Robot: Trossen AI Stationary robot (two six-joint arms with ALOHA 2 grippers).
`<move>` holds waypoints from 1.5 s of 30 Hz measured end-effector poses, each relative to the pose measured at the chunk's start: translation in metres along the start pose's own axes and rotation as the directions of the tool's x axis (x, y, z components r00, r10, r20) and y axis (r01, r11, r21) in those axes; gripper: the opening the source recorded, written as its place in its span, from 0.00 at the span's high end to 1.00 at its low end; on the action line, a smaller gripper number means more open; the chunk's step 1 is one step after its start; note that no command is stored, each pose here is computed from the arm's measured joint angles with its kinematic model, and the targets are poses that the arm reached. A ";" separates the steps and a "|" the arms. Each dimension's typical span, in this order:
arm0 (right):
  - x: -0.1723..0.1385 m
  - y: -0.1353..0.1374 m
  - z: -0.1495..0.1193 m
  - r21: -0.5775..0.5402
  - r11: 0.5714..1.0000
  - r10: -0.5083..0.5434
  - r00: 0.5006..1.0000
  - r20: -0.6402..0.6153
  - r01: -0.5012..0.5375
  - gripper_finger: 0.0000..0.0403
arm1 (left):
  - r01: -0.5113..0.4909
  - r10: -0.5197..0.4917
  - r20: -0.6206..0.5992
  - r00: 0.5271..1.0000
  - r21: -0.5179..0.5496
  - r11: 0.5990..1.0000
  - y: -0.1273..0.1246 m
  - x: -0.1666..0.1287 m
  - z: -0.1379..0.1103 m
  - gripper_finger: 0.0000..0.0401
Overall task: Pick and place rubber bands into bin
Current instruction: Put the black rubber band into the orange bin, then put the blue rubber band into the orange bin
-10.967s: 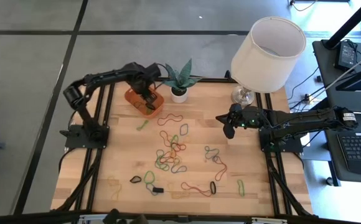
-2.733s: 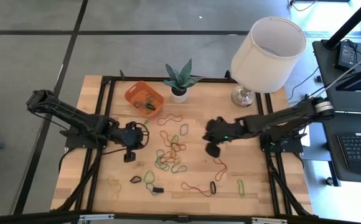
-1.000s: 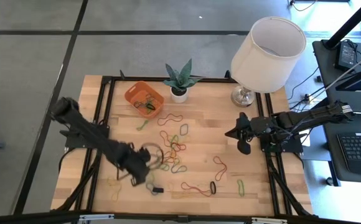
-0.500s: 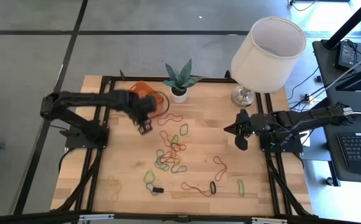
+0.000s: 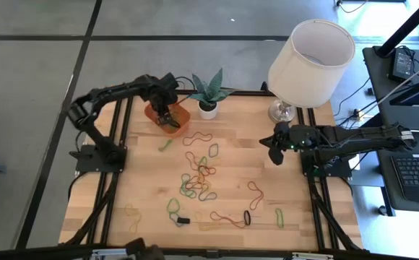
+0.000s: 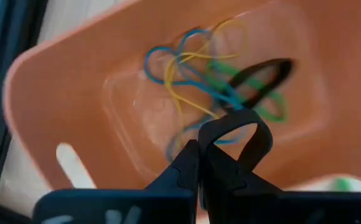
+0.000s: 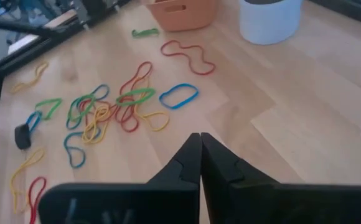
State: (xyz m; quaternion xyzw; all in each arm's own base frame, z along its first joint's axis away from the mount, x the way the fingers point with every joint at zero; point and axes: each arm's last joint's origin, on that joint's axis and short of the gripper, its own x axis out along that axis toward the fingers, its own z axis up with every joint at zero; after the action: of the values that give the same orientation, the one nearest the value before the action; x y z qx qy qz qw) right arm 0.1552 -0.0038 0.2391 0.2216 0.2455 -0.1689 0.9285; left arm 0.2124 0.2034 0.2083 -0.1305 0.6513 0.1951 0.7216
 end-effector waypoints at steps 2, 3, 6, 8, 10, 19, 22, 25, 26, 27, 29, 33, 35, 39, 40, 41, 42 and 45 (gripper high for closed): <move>0.000 -0.001 0.000 0.010 1.000 -0.004 1.000 0.002 0.004 0.99 | 0.006 -0.006 -0.021 1.000 0.005 1.000 0.007 0.013 0.003 0.99; 0.000 -0.001 0.001 0.011 1.000 -0.006 1.000 0.003 0.006 0.99 | 0.010 -0.010 -0.031 0.999 0.005 1.000 0.009 0.020 0.005 0.99; 0.000 -0.001 0.001 0.012 1.000 -0.006 1.000 0.003 0.006 0.99 | 0.013 -0.013 -0.053 0.999 0.003 1.000 0.013 0.033 0.008 0.98; 0.000 -0.001 0.001 0.012 1.000 -0.006 1.000 0.003 0.006 0.99 | 0.011 -0.011 -0.055 0.998 -0.001 1.000 0.015 0.038 0.009 0.95; 0.000 -0.001 0.001 0.012 1.000 -0.006 1.000 0.003 0.006 0.99 | -0.005 0.005 -0.042 0.999 -0.003 1.000 0.017 0.039 0.011 0.92; 0.000 -0.001 0.001 0.012 1.000 -0.006 1.000 0.002 0.006 0.99 | -0.032 0.032 -0.027 0.999 -0.007 0.999 0.020 0.039 0.012 0.78; 0.000 -0.001 0.001 0.011 1.000 -0.007 1.000 0.002 0.006 0.99 | -0.030 0.030 -0.032 0.999 -0.015 0.999 0.019 0.036 0.010 0.77; 0.000 -0.001 0.001 0.010 1.000 -0.006 1.000 0.002 0.006 0.99 | -0.035 0.034 -0.016 0.999 -0.045 0.998 0.017 0.024 0.007 0.78; 0.000 -0.001 0.001 0.010 1.000 -0.007 1.000 0.002 0.007 0.99 | -0.038 0.037 -0.008 0.999 -0.057 0.998 0.016 0.019 0.006 0.78; 0.000 -0.001 0.001 0.010 1.000 -0.006 1.000 0.002 0.006 0.99 | -0.040 0.040 0.003 0.999 -0.071 0.997 0.015 0.012 0.004 0.79; 0.000 -0.001 0.001 0.008 1.000 -0.006 1.000 0.002 0.006 0.99 | -0.045 0.048 0.031 0.998 -0.094 0.995 0.011 -0.001 0.000 0.81; 0.000 -0.001 0.001 -0.017 1.000 -0.006 1.000 0.002 0.006 0.99 | -0.046 0.058 0.093 0.994 -0.133 0.990 -0.005 -0.033 -0.010 0.87; 0.000 -0.001 0.001 -0.049 0.999 -0.006 1.000 0.002 0.006 0.99 | -0.036 0.055 0.122 0.991 -0.147 0.988 -0.018 -0.048 -0.016 0.92; 0.000 -0.001 0.001 -0.103 0.995 -0.004 1.000 0.001 0.004 0.99 | -0.003 0.037 0.205 0.978 -0.164 0.986 -0.053 -0.075 -0.026 0.99; 0.000 -0.001 0.001 -0.109 0.994 -0.004 1.000 0.000 0.004 0.99 | 0.006 0.031 0.226 0.974 -0.163 0.987 -0.063 -0.081 -0.028 0.99; 0.000 -0.001 0.001 -0.110 0.994 -0.004 1.000 0.000 0.004 0.99 | 0.013 0.028 0.246 0.969 -0.162 0.987 -0.073 -0.085 -0.030 0.99; 0.000 -0.001 0.001 -0.110 0.994 -0.004 1.000 0.000 0.004 0.99 | 0.017 0.026 0.263 0.965 -0.161 0.987 -0.084 -0.089 -0.032 0.99; 0.000 -0.001 0.001 -0.110 0.994 -0.004 1.000 0.001 0.004 0.99 | 0.034 0.015 0.296 0.955 -0.159 0.987 -0.114 -0.097 -0.037 1.00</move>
State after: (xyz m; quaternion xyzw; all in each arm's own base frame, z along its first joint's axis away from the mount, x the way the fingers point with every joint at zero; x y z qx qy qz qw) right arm 0.1552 -0.0050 0.2391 0.1697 0.2544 -0.1570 0.9391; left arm 0.2236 0.0745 0.2922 -0.1614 0.5171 0.2613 0.7989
